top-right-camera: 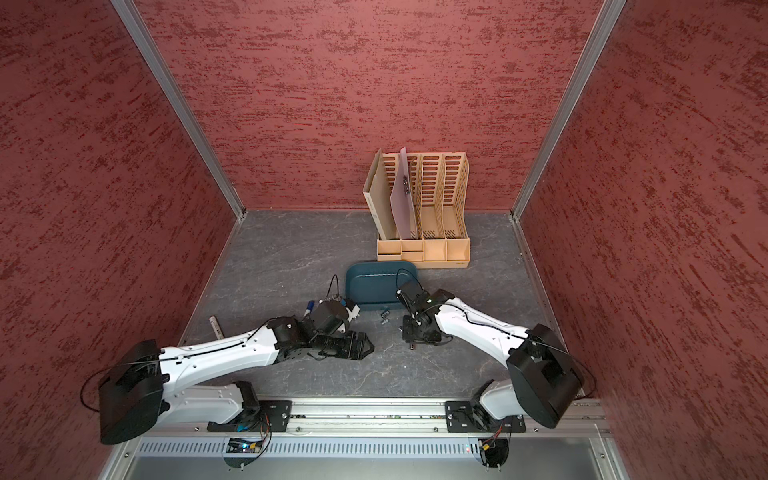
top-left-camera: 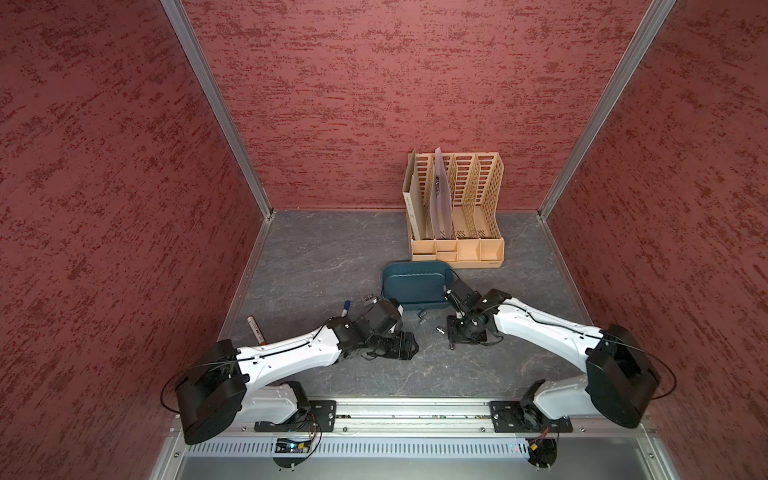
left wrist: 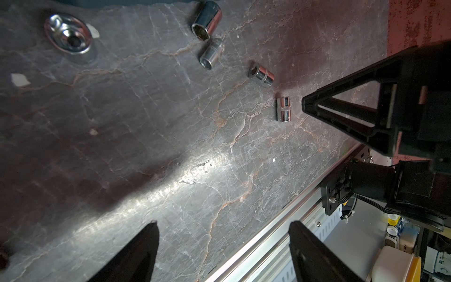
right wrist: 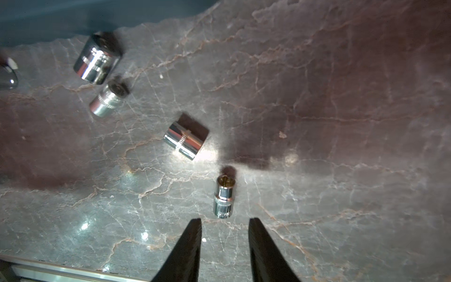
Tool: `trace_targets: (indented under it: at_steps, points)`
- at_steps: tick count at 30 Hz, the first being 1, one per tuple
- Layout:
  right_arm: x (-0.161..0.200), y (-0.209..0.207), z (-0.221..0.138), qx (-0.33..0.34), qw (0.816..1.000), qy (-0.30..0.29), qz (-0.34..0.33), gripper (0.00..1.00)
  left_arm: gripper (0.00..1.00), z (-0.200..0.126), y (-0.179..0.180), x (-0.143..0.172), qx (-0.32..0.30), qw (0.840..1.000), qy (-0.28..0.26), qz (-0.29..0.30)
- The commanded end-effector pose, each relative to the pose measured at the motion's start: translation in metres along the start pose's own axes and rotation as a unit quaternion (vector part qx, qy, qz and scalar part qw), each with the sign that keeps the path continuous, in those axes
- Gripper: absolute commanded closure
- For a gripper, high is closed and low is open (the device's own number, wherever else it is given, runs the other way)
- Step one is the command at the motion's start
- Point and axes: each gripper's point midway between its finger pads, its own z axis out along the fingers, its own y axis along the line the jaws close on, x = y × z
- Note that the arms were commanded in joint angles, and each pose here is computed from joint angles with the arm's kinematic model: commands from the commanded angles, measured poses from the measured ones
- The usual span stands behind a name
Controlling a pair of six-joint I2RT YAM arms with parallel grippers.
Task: Put the socket on the desktop into the storage box
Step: Pick up the socket head at the center of the board.
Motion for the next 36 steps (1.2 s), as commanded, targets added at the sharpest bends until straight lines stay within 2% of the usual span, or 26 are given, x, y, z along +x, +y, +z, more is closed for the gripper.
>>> trace_targets:
  at_steps: [1,10,22,27,36]
  points:
    - [-0.004,0.002,0.01,0.014,1.0,-0.006,0.003,0.65,0.14,0.0,0.002,0.0,-0.002,1.0,-0.008,0.009]
    - [0.0,0.0,0.03,0.036,0.999,0.015,0.002,0.68,0.14,-0.001,0.004,0.0,-0.003,1.0,-0.011,0.004]
    - [0.003,0.0,0.039,0.038,0.999,0.022,0.003,0.76,0.14,0.0,0.007,0.002,-0.003,1.0,-0.012,-0.003]
    - [0.002,0.001,0.037,0.034,0.999,0.021,0.001,0.84,0.14,-0.002,0.006,0.001,-0.003,1.0,-0.016,-0.005]
    - [-0.006,0.009,0.014,0.017,1.0,-0.002,-0.006,0.85,0.13,-0.006,0.006,-0.006,0.016,0.999,-0.027,-0.029]
